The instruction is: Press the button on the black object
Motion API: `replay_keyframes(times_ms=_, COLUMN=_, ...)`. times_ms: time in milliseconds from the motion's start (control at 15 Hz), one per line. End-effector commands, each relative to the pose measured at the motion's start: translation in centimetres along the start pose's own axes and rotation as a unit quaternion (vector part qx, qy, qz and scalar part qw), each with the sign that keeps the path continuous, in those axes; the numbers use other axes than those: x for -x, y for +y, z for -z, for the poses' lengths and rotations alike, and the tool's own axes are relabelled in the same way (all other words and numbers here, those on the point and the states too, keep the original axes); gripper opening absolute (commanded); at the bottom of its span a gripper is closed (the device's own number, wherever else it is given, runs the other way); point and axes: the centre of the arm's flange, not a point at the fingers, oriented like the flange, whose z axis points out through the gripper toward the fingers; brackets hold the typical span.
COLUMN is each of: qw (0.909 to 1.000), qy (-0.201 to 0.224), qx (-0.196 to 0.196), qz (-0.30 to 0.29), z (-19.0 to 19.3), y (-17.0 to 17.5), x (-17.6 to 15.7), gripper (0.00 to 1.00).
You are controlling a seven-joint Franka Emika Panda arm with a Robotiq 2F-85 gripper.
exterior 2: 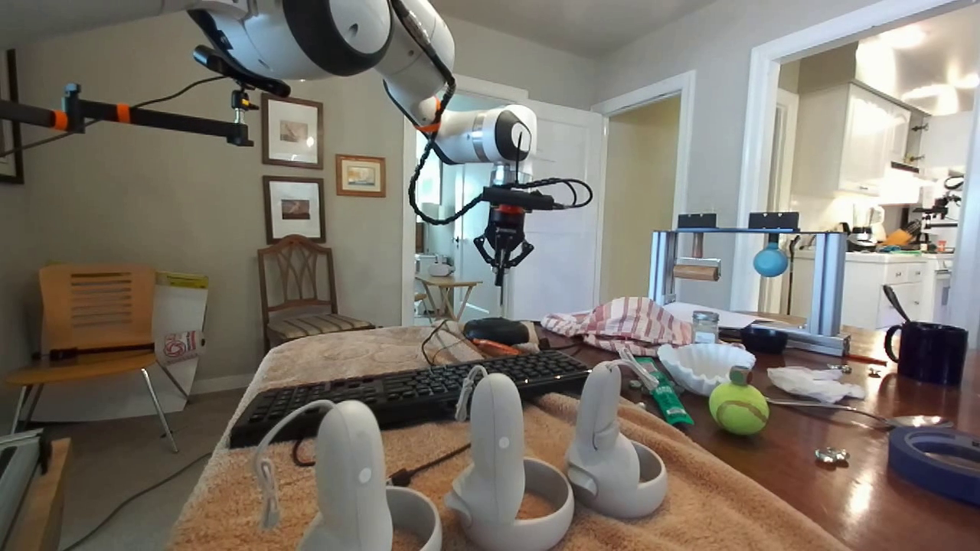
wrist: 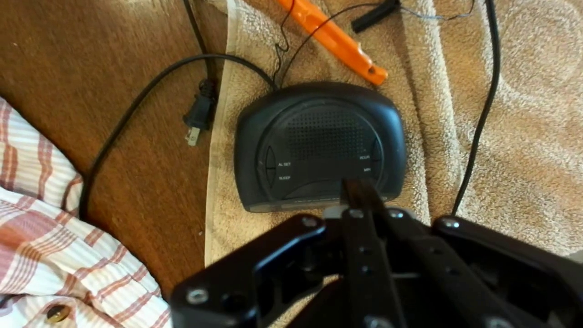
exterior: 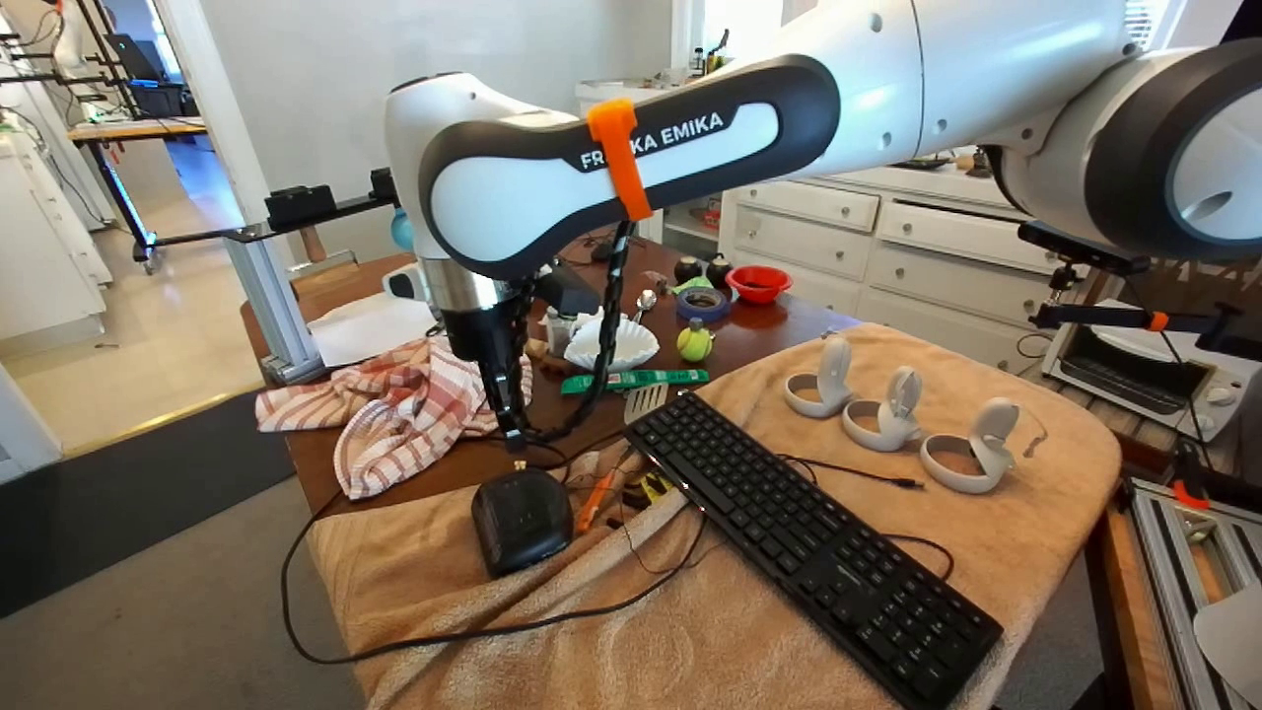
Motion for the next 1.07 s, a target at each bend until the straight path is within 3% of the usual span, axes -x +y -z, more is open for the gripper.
replay_keyframes(times_ms=0, qw=1.0000, qy=-0.004, qx=-0.004, qz=-0.002, z=0.0, y=0.3, x=0.1, gripper=0.00)
replay_keyframes(times_ms=533, qw=0.9997, qy=-0.019, qx=-0.015, qz=0.006, z=-4.1, y=0.6, x=-0.9, gripper=0.00)
replay_keyframes(times_ms=1000, qw=0.9995, qy=-0.006, qx=0.030, qz=0.011, z=-5.0, y=1.3, x=-1.3, gripper=0.00)
